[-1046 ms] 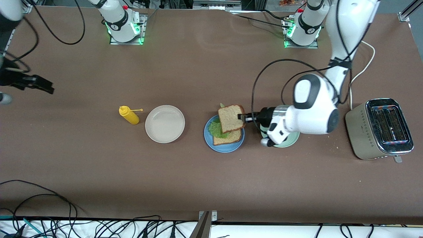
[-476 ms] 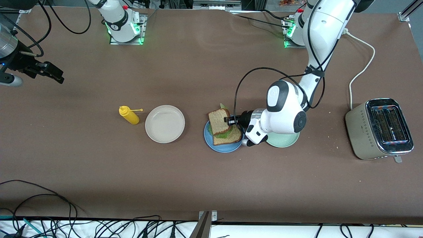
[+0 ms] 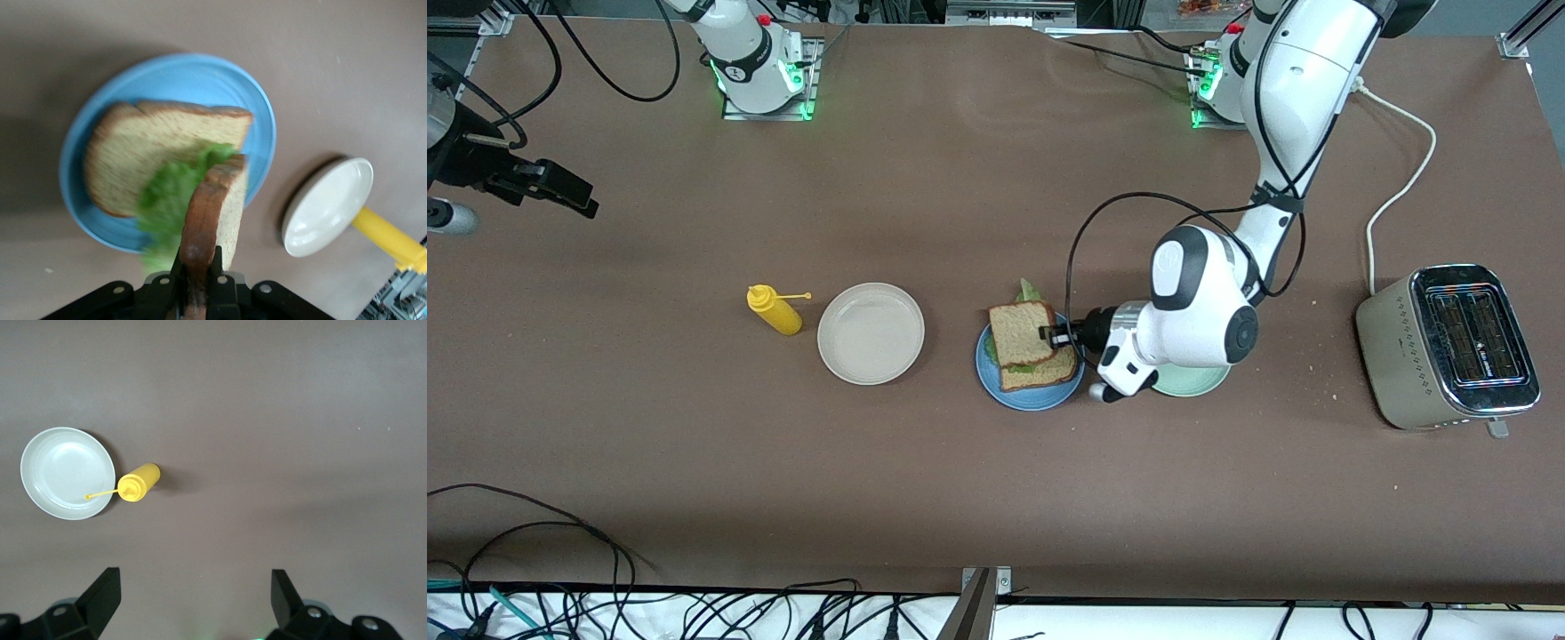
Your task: Make sandwich in blue plate with both arms
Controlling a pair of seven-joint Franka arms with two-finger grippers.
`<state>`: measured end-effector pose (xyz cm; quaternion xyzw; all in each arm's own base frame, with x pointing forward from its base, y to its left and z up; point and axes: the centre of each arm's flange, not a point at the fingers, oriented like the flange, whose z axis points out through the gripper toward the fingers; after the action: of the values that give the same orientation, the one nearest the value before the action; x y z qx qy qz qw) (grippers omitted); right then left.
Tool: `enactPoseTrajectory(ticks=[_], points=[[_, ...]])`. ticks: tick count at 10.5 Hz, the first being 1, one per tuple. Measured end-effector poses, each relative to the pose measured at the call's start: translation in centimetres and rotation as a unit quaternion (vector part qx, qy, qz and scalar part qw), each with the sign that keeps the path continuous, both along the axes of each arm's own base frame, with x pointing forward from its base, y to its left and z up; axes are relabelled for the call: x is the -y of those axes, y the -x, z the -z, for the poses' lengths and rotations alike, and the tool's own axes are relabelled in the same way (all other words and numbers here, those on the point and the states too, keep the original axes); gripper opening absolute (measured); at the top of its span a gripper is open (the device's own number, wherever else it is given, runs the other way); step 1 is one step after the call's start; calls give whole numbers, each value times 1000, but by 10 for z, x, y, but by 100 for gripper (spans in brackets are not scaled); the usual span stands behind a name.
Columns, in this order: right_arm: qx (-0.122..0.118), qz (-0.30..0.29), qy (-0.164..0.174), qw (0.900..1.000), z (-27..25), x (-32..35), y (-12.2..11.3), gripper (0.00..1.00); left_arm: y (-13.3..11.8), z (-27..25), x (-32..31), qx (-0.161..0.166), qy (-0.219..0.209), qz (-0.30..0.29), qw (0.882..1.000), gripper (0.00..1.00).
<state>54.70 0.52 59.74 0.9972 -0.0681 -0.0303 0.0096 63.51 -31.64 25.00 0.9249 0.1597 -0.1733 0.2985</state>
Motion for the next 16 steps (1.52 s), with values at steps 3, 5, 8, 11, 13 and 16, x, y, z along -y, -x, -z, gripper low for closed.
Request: enactPoseTrajectory(ticks=[3,5,8,11,13,16], points=[[-4,-6,-10,1000,2,5,-7,100,-16,7,-35,5,-19,-24,1000,47],[3,4,-10,1000,-5,7,-8,100,-16,7,-35,6,-20,-24,999,59],[13,9,-11,1000,-16,8,-8,100,-14,14,-33,2,-21,-23,1000,61],[14,11,-12,1000,-29,10,-5,100,-26,7,-52,13,-29,-34,999,65],[11,12,-12,1000,-27,9,-6,100,-40,-29,-93,38,-74,-2,997,88],[10,11,-12,1000,-26,8,-7,100,-33,-129,-136,84,-169,73,979,100]])
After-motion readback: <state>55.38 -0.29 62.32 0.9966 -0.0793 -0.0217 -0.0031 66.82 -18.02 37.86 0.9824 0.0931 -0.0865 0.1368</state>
